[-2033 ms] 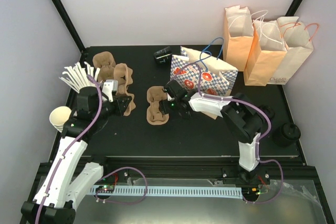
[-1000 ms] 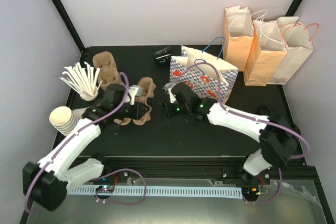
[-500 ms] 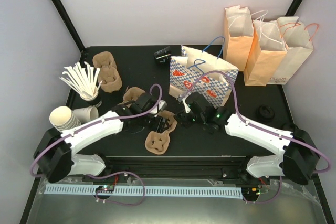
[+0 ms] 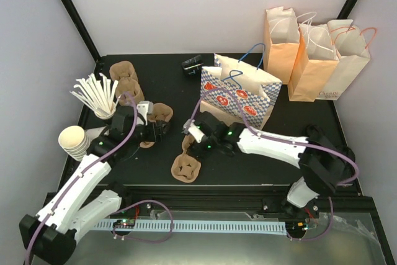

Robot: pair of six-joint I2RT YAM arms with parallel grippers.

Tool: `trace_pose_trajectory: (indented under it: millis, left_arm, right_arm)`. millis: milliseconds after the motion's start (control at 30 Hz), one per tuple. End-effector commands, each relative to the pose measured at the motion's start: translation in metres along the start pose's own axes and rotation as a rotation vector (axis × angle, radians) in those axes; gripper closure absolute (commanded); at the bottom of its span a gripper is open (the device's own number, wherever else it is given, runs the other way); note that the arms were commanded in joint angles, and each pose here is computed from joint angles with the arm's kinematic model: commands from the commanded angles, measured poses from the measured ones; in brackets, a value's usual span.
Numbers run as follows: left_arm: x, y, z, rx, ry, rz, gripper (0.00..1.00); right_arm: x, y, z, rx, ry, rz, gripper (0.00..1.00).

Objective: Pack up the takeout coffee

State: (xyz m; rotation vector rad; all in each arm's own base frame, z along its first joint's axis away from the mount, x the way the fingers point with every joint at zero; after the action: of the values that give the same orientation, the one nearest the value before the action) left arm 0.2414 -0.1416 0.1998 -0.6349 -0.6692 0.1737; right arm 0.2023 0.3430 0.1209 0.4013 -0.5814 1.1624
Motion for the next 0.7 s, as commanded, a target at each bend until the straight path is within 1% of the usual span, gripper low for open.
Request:
trace_pose_trajectory:
  millis: [0,67,200,500,667]
  left_arm:
    - [0.019,0.009,0.017,0.008,-0.114,0.026,0.23]
    - [0.022,0.012,0.021,0.015,-0.137,0.029,0.15]
    - [0.027,0.015,0.024,0.031,-0.147,0.03,0.11]
    - [0.035,0.011,0.029,0.023,-0.184,0.0,0.11]
    - [0.037,0.01,0.033,0.025,-0.196,-0.013,0.11]
  right_arm:
    - [0.003,0.013,-0.02,0.014,0.074,0.112,0.24]
    - [0.001,0.01,-0.03,0.002,0.106,0.103,0.24]
    - [-0.005,0.008,-0.043,-0.007,0.153,0.101,0.27]
    - [-0.021,0.016,-0.062,-0.048,0.267,0.176,0.32]
    - [-0.027,0.014,-0.07,-0.072,0.312,0.188,0.39]
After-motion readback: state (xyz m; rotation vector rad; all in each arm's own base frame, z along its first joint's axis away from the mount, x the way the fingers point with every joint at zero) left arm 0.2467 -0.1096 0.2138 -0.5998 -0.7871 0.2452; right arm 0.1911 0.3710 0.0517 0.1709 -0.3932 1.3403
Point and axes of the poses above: each gripper's point midway between its finger pads, its own z axis back along the fingers, its own y axis along the line the jaws close on, x = y × z, the point moved 1 cm from there along z, back along the fingers, and after that the axes turned 14 degrees about z, right-handed, at the moved point
